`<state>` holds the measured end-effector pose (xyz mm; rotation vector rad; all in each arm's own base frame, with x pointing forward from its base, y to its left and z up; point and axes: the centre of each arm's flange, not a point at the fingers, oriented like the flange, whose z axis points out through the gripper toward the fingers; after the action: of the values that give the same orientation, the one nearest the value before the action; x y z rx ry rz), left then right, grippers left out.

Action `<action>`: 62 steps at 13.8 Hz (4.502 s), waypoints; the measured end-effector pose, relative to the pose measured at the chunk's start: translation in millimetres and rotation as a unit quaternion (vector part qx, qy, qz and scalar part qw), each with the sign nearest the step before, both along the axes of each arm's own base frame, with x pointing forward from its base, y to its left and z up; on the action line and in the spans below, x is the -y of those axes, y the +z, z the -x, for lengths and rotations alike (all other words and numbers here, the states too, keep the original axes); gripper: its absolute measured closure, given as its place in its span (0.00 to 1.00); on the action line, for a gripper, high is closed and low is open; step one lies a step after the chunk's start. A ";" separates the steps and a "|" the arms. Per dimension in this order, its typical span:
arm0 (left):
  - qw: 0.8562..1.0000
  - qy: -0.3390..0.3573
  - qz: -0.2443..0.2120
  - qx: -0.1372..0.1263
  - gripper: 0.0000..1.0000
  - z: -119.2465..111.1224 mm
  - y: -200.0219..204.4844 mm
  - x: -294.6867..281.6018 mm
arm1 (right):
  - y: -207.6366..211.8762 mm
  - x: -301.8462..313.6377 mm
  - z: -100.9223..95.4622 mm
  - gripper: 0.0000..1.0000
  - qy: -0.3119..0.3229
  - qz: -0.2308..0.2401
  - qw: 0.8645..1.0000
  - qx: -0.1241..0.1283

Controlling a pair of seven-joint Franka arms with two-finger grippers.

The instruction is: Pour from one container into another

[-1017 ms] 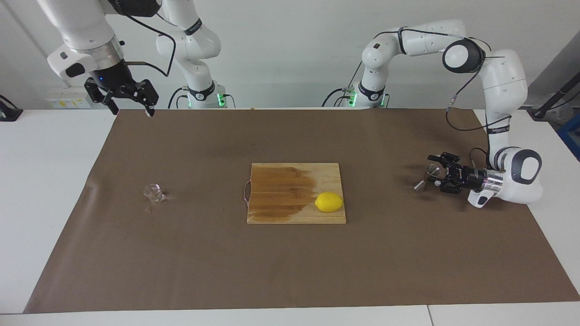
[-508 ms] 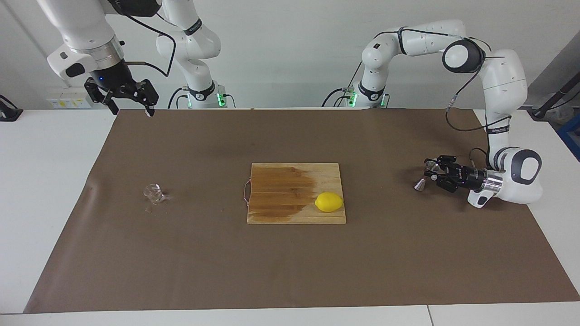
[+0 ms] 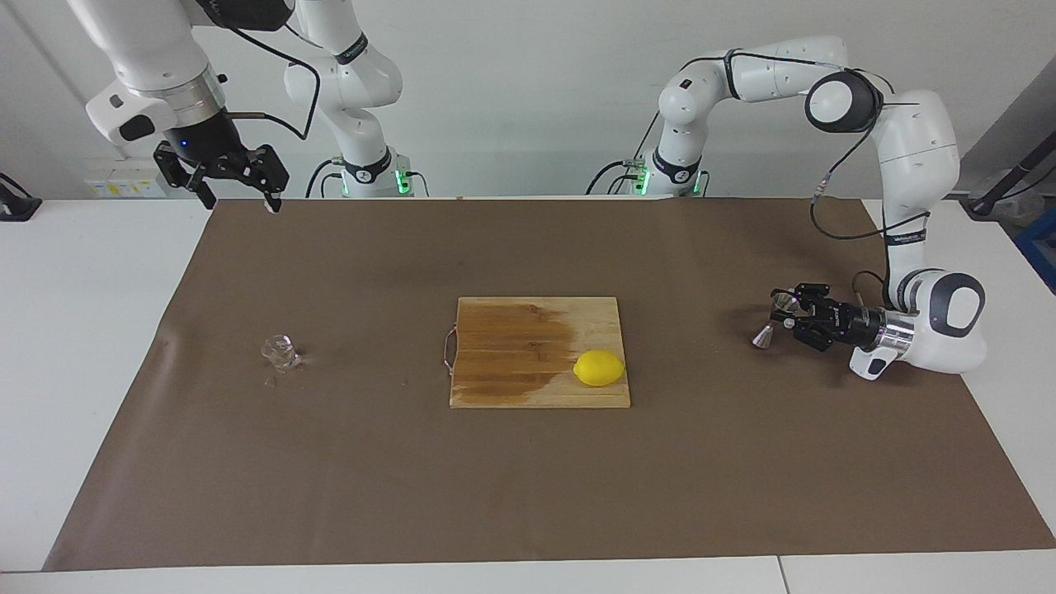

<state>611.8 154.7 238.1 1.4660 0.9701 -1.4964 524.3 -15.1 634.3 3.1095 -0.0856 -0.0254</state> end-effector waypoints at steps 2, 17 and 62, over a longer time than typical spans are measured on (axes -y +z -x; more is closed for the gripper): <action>1.000 0.002 0.005 -0.006 0.50 -8.7 9.7 13.7 | 0.0 0.0 0.0 0.00 0.000 0.000 1.000 0.000; 0.998 -0.046 -0.031 -0.043 0.50 -69.7 118.8 293.2 | 0.0 0.0 0.0 0.00 0.000 0.000 1.000 0.000; 0.997 0.004 -0.081 0.012 0.50 20.7 31.9 575.1 | -95.0 73.8 -40.8 0.00 0.235 -0.056 0.964 0.116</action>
<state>591.1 -420.3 270.0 1.5895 1.1028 -1.4188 565.1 -89.0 539.3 3.1361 0.6678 0.3542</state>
